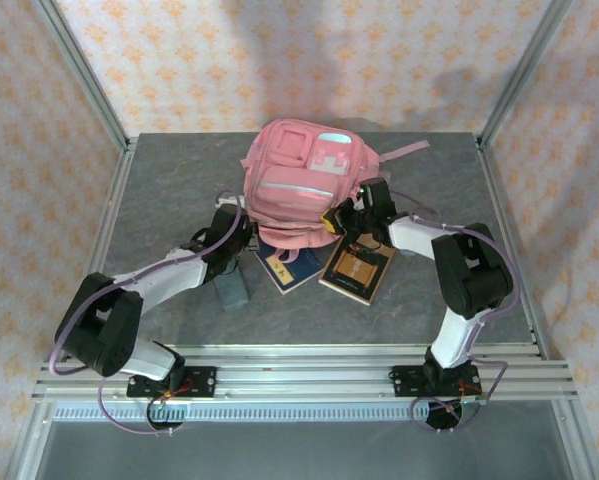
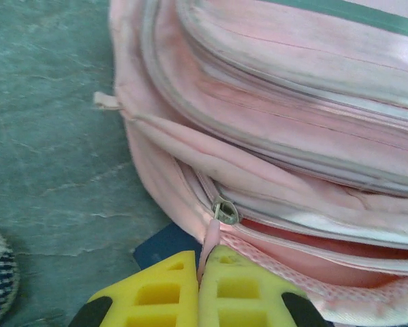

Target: Pack the student bag

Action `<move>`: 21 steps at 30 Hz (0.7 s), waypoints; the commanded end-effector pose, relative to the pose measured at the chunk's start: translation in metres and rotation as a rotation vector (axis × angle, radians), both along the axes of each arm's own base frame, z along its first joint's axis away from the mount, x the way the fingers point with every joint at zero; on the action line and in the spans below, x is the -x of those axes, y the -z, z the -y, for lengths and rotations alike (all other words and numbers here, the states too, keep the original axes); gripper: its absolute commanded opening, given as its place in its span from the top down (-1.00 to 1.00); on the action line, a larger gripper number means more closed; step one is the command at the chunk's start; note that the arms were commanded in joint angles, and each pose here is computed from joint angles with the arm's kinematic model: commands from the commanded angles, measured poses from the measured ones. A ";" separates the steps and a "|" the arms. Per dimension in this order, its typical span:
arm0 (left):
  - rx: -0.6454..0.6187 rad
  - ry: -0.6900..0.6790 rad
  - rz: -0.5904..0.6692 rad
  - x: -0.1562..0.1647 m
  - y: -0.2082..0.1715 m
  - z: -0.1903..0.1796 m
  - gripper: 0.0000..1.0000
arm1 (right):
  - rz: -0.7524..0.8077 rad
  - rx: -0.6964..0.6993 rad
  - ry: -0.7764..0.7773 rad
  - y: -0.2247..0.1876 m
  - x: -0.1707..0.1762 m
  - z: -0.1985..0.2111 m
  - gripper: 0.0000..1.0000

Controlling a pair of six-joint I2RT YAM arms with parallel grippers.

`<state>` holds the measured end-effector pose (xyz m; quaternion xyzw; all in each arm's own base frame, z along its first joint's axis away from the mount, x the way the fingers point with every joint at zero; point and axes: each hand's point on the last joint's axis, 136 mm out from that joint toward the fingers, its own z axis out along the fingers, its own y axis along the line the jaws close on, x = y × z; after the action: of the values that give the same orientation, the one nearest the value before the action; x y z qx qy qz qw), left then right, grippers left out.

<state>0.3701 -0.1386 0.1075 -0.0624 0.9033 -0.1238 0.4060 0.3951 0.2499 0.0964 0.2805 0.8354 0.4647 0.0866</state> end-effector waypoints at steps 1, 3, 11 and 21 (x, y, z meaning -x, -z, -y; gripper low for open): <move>-0.054 -0.053 -0.020 0.015 0.000 -0.019 1.00 | 0.162 -0.057 -0.090 -0.048 -0.014 -0.020 1.00; -0.041 -0.052 -0.004 0.022 -0.007 -0.021 1.00 | 0.213 -0.077 -0.161 -0.066 -0.015 -0.040 1.00; 0.029 0.002 0.077 0.044 -0.043 -0.019 1.00 | 0.343 -0.135 -0.366 -0.118 -0.021 -0.077 1.00; 0.136 0.160 0.104 0.048 -0.053 0.036 1.00 | 0.218 0.030 -0.234 -0.062 -0.073 -0.001 1.00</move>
<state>0.3219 -0.1508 0.1599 -0.0275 0.8769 -0.1817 0.4442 0.4392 0.2809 0.1626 0.1219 0.8498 0.5063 0.0817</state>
